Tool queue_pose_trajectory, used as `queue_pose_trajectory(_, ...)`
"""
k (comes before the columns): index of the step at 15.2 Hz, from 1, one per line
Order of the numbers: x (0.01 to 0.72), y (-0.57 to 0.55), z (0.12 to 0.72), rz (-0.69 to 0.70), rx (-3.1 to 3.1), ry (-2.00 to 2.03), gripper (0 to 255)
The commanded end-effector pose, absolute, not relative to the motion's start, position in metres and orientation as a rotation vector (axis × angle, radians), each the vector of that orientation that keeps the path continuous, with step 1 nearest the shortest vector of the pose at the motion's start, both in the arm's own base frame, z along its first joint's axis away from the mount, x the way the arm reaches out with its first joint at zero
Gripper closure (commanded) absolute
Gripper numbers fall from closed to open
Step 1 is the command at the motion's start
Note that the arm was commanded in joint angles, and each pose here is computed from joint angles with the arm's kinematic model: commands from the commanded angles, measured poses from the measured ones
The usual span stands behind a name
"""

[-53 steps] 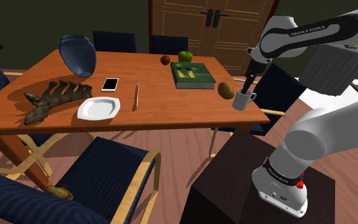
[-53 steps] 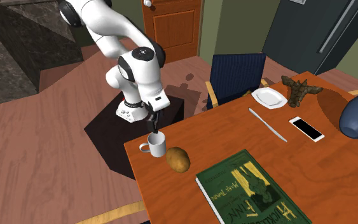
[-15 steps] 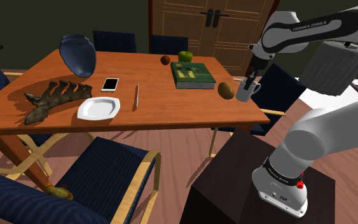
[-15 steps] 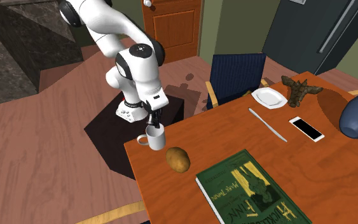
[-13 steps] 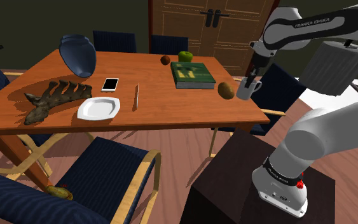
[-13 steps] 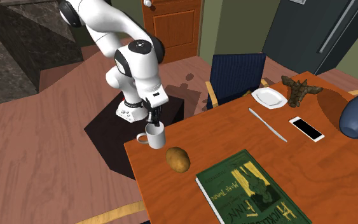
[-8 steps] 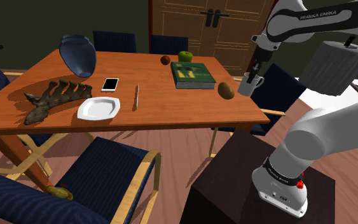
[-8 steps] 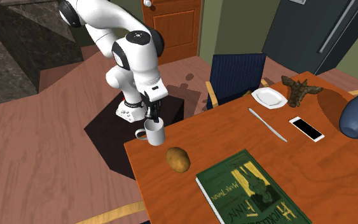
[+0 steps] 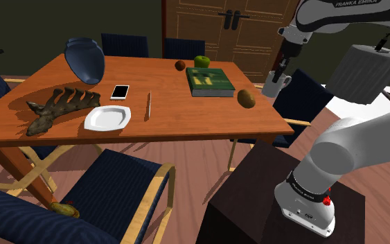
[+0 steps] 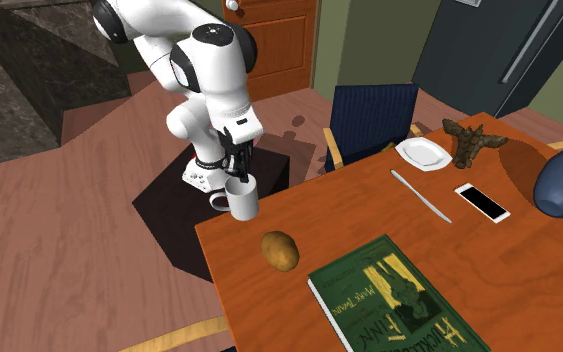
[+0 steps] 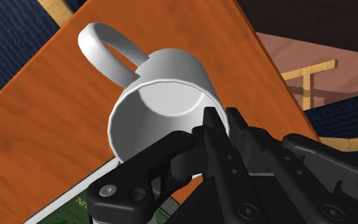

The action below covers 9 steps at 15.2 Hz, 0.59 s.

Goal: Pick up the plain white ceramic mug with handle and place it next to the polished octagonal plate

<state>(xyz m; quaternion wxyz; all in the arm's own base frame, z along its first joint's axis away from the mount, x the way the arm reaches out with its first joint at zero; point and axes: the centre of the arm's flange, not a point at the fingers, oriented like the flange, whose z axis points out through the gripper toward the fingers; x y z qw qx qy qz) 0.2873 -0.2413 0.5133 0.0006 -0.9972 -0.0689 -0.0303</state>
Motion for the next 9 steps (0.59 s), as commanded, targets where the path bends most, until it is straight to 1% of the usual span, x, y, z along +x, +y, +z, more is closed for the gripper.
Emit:
queue_pose_trajectory(1, 0.287, -0.24, 0.524, -0.095, -3.131, -0.217, 255)
queue_pose_trajectory(6, 0.287, -0.24, 0.546, -0.095, -3.131, -0.217, 255)
queue_pose_trajectory(9, 0.311, -0.209, 0.546, -0.095, -3.131, -0.217, 255)
